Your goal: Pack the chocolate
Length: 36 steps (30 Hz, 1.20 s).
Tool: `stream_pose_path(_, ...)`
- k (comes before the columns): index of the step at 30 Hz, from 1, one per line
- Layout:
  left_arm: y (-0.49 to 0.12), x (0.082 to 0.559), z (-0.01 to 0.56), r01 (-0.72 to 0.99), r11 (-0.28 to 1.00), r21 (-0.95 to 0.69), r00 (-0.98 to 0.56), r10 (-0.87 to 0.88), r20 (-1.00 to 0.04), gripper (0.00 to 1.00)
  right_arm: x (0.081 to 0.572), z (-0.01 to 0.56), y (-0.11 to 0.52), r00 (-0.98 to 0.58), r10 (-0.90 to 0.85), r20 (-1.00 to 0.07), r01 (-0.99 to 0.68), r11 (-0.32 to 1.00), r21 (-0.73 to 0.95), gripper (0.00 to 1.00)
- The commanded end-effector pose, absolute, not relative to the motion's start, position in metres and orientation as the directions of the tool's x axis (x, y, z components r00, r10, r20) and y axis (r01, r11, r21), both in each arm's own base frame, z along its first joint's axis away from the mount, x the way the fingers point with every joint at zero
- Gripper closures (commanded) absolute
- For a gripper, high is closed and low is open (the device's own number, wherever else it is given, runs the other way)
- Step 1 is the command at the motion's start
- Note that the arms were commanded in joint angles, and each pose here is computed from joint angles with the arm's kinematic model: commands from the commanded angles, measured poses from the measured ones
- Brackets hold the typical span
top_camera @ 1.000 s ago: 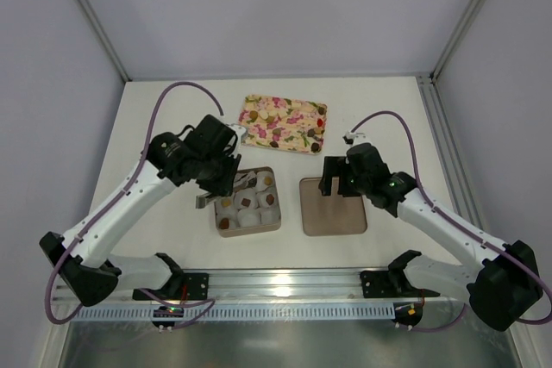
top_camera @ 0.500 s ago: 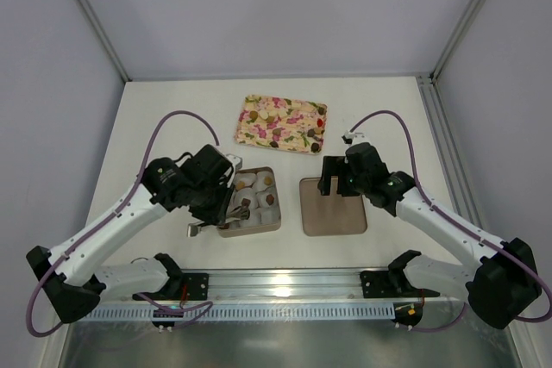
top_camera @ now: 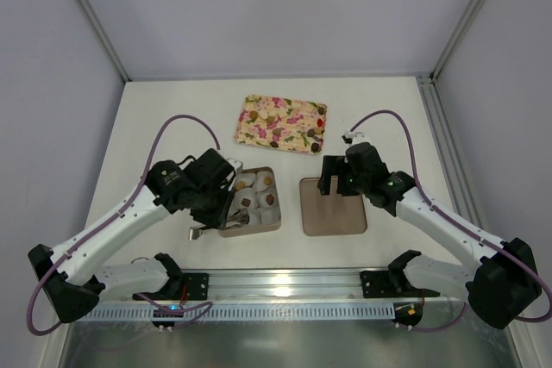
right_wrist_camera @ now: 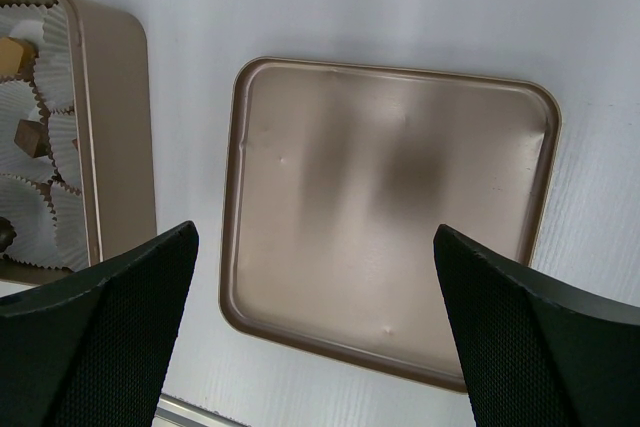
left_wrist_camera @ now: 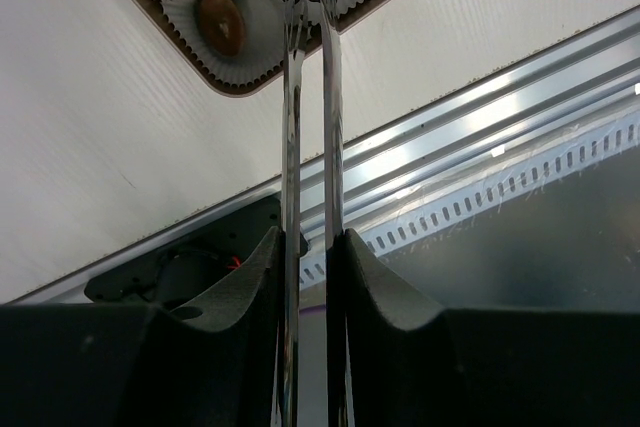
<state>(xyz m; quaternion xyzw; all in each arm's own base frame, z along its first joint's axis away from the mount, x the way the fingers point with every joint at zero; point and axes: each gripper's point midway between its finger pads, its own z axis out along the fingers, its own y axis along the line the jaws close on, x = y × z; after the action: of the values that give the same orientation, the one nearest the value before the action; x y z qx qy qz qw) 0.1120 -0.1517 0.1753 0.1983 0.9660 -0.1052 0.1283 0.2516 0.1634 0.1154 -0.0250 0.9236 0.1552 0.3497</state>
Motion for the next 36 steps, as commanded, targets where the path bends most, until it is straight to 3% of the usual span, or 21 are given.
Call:
stream_pose_path(1, -0.16, 0.115, 0.178, 0.411, 0.894, -0.177, -0.885, 0.345, -0.313, 0.73, 0.256, 0.119, 0.167, -0.739, 0.081, -0.669, -0.157, 0.945, 0.288, 0.0)
stream_pose_path(24, -0.168, 0.12, 0.171, 0.416, 0.892, -0.175, -0.885, 0.352, -0.306, 0.63, 0.254, 0.118, 0.164, -0.736, 0.079, -0.672, -0.156, 0.947, 0.282, 0.0)
stream_pose_path(36, -0.166, 0.131, 0.199, 0.42, 0.896, -0.146, -0.861, 0.343, -0.376, 0.62, 0.255, 0.121, 0.164, -0.734, 0.077, -0.675, -0.159, 0.947, 0.281, 0.0)
